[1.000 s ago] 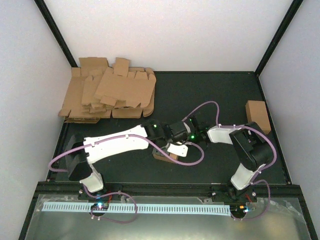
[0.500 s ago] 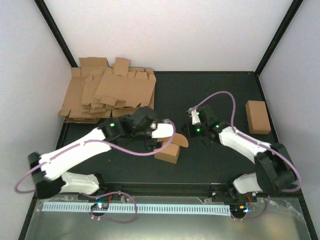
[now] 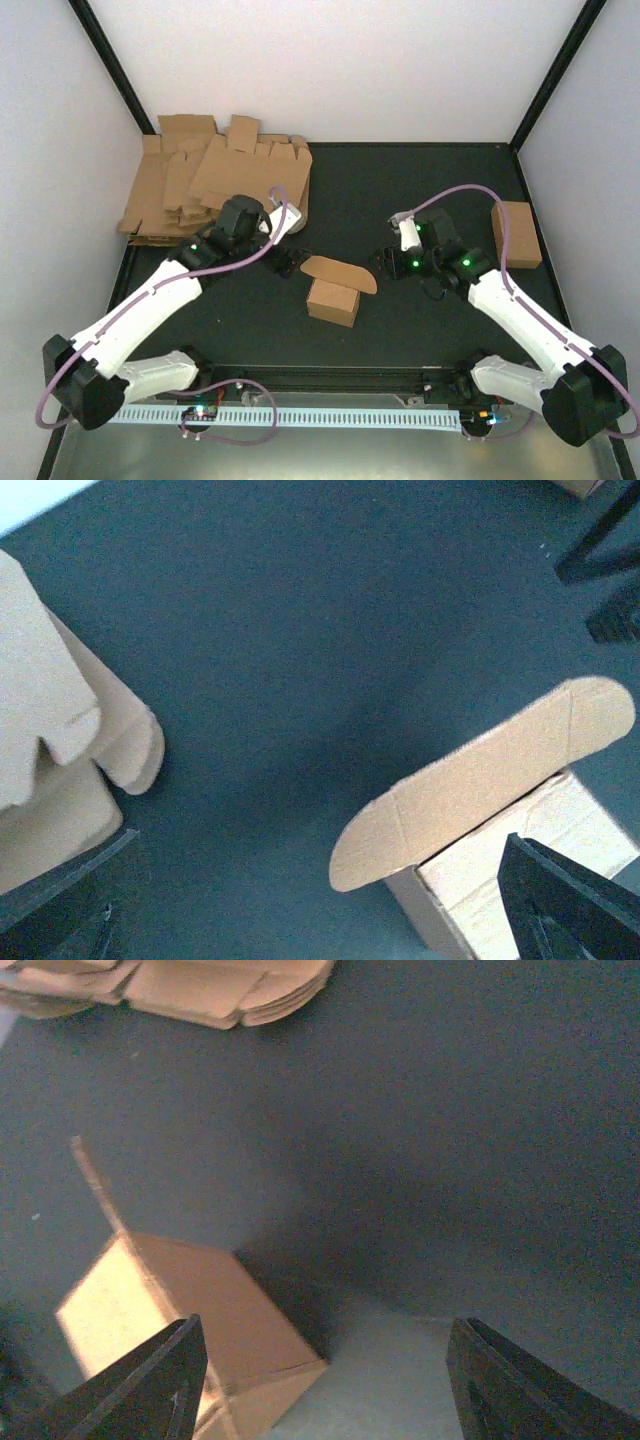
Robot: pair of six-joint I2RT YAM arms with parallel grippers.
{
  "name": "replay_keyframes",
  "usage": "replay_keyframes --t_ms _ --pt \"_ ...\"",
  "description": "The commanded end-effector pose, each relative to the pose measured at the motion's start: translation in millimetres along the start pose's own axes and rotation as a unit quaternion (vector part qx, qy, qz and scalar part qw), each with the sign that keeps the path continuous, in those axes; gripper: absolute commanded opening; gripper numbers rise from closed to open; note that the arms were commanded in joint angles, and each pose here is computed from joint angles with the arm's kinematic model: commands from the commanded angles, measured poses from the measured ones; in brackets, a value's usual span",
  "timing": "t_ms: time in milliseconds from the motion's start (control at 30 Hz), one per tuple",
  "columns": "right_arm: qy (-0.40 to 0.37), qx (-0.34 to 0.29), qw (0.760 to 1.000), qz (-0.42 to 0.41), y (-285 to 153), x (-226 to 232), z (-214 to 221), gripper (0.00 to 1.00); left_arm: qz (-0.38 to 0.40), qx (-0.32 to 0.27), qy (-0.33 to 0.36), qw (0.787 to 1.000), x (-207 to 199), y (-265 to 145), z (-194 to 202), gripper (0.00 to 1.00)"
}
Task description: Fold the paper box
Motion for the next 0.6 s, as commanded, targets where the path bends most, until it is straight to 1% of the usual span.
replay_keyframes --t_ms 0,67,167,300,367,500,567 --pt "-0.002 0.069 0.995 -0.066 -11 26 12 0.69 0.082 -0.049 -0.085 0.992 1 1 -19 0.99" --pt "-0.001 0.09 0.993 -0.077 -9 28 17 0.68 0.1 -0.041 -0.089 0.99 1 5 -16 0.99" --pt "0.001 0.12 0.989 -0.085 -3 29 24 0.61 0.119 -0.023 -0.096 0.988 -1 17 -9 0.99" --pt "0.001 0.14 0.986 -0.089 2 30 31 0.57 0.159 -0.001 -0.12 0.98 -10 30 -3 0.93" --pt "0.0 0.144 0.986 -0.089 3 30 33 0.55 0.168 0.014 -0.133 0.977 -13 44 7 0.92" --pt "0.001 0.154 0.984 -0.092 5 30 36 0.42 0.16 0.019 -0.137 0.977 -12 53 14 0.88" --pt "0.002 0.156 0.983 -0.095 5 31 37 0.39 0.161 0.022 -0.138 0.977 -11 56 15 0.86"
Point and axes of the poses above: each gripper's point midway between its finger pads, its own y axis out along the fingers, its own x axis along the line the jaws close on, z = x × y, the point moved 3 cm from there along -y, back along the fingers, and after that the axes turned 14 degrees about y, right-handed, at the moved point
